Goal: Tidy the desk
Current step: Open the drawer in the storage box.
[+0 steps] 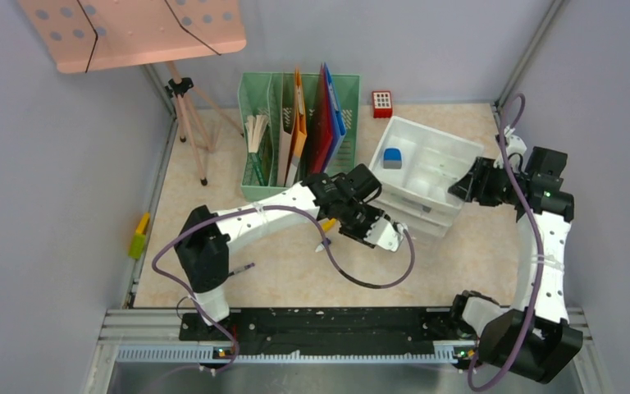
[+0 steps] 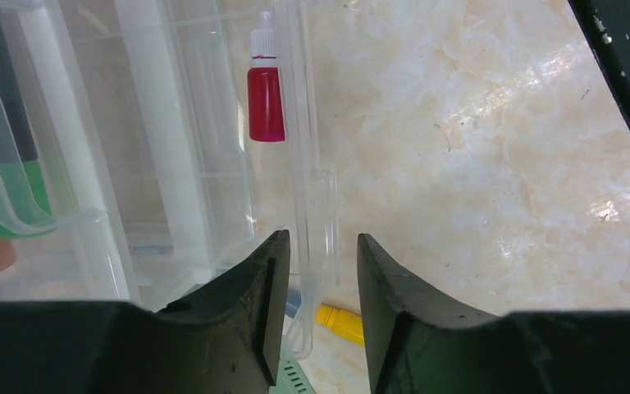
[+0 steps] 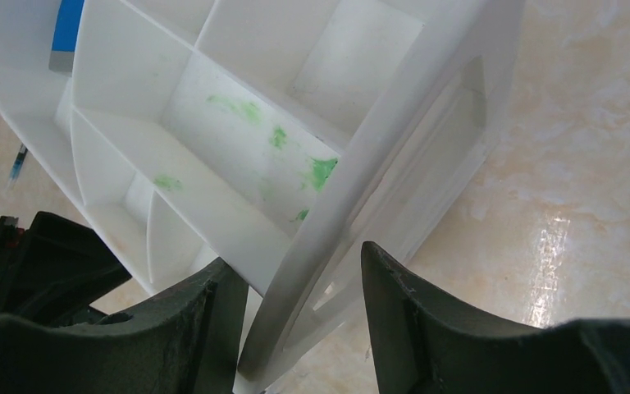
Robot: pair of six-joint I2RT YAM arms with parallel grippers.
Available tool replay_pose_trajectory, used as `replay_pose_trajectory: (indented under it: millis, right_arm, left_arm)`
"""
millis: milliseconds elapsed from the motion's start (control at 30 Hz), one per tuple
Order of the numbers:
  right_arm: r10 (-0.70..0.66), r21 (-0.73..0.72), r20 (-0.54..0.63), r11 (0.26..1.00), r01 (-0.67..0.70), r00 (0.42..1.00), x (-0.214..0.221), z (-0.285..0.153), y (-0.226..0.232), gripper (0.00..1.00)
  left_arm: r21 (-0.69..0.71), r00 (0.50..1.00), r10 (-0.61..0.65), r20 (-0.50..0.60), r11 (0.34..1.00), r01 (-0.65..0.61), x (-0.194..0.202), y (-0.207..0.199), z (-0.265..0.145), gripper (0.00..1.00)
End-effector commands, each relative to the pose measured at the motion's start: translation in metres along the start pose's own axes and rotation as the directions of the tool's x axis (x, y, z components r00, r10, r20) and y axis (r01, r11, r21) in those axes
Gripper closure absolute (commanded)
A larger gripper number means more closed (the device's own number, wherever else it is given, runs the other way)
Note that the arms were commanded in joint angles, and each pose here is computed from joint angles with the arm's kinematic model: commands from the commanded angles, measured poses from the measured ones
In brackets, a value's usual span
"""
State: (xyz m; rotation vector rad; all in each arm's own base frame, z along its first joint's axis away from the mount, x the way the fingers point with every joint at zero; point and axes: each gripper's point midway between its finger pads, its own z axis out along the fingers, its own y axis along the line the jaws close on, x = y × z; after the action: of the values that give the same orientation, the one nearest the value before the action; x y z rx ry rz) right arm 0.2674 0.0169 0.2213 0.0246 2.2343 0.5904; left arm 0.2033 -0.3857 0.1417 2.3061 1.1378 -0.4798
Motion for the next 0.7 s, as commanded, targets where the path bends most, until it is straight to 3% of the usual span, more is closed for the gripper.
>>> replay_pose_trajectory:
  millis: [0,200,400,667]
  right_arm:
    - [-0.077,0.050,0.058,0.996,0.074,0.995,-0.026,-0.002,-0.007,0.48]
    - [-0.098,0.079,0.063,0.993,0.093,0.993,-0.033,-0.001,-0.015,0.49]
    - [-0.112,0.088,0.078,0.991,0.105,0.991,-0.047,-0.001,-0.017,0.49]
    - [-0.157,0.093,0.168,0.985,0.143,0.973,-0.074,-0.016,-0.003,0.43]
  left_arm:
    - [-0.083,0.997,-0.049,0.062,0.995,0.055,-0.022,0.010,-0.023,0.53]
    - [-0.230,0.980,-0.153,0.126,0.957,0.179,-0.038,0.036,-0.046,0.28]
    - [-0.339,0.935,-0.319,0.155,0.872,0.353,-0.036,0.041,-0.076,0.22]
    - [-0.469,0.860,-0.506,0.072,0.744,0.477,0.032,-0.003,-0.095,0.18]
